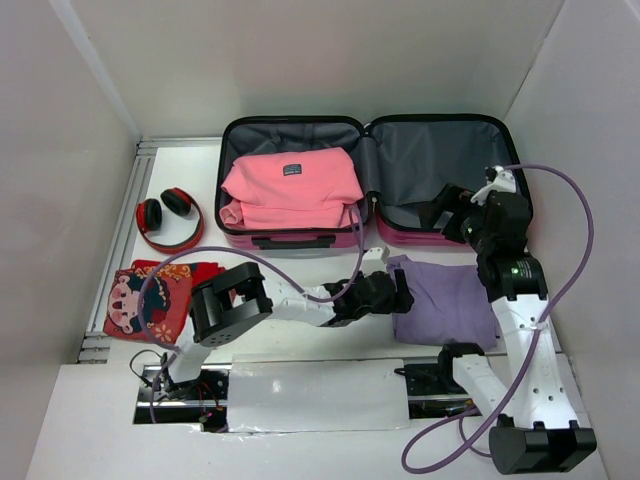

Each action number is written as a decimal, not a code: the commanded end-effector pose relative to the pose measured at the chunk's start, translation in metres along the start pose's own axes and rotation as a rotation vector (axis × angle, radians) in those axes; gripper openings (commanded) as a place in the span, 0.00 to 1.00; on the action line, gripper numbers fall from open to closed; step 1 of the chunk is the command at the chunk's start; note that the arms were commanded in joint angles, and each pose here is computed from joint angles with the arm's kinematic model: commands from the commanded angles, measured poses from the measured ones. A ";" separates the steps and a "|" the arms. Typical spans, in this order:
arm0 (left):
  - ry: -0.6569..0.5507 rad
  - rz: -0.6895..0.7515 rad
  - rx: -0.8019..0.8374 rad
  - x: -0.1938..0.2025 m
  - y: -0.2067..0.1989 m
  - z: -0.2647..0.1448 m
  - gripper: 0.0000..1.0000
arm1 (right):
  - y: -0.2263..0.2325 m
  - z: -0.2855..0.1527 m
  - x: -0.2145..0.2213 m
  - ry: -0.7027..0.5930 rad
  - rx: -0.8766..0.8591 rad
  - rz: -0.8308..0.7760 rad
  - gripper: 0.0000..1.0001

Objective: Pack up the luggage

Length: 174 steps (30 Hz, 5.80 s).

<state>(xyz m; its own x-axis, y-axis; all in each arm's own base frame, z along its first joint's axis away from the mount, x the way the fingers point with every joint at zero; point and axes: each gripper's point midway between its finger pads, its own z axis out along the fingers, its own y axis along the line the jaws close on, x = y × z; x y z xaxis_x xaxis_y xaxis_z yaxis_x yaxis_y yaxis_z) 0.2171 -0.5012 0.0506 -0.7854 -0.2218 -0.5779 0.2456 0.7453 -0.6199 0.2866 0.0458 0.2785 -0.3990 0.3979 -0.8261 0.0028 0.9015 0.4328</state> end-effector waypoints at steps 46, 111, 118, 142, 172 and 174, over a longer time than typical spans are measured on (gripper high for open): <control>0.111 -0.061 -0.580 0.018 0.260 -0.187 0.00 | -0.032 0.011 0.219 0.517 -0.074 0.173 0.92; -0.227 -0.079 -0.292 -0.362 0.281 -0.155 0.00 | 0.133 0.311 0.104 0.479 -0.353 -0.110 0.00; -0.222 -0.061 -0.387 -0.369 0.303 -0.175 0.39 | 0.116 0.305 0.088 0.470 -0.268 -0.180 0.81; -0.395 -0.418 -0.719 -0.209 0.302 -0.364 0.89 | 0.206 0.134 0.094 0.406 -0.557 -0.209 0.90; -0.159 -0.684 -0.612 -0.024 0.265 -0.232 0.00 | 0.102 0.067 0.139 0.426 -0.290 -0.093 0.88; -0.100 -0.579 -0.607 -0.012 0.237 -0.222 0.00 | 0.096 0.065 0.139 0.421 -0.273 -0.090 0.88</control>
<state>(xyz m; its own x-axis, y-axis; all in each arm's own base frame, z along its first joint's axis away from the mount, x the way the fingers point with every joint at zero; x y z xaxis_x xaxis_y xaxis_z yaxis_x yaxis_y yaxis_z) 0.1726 -0.1495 0.0280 -0.5906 -0.7211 -0.3621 -0.5461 0.6876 -0.4786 0.2933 0.2090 0.1809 -0.7313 0.1491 -0.6656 -0.2920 0.8134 0.5031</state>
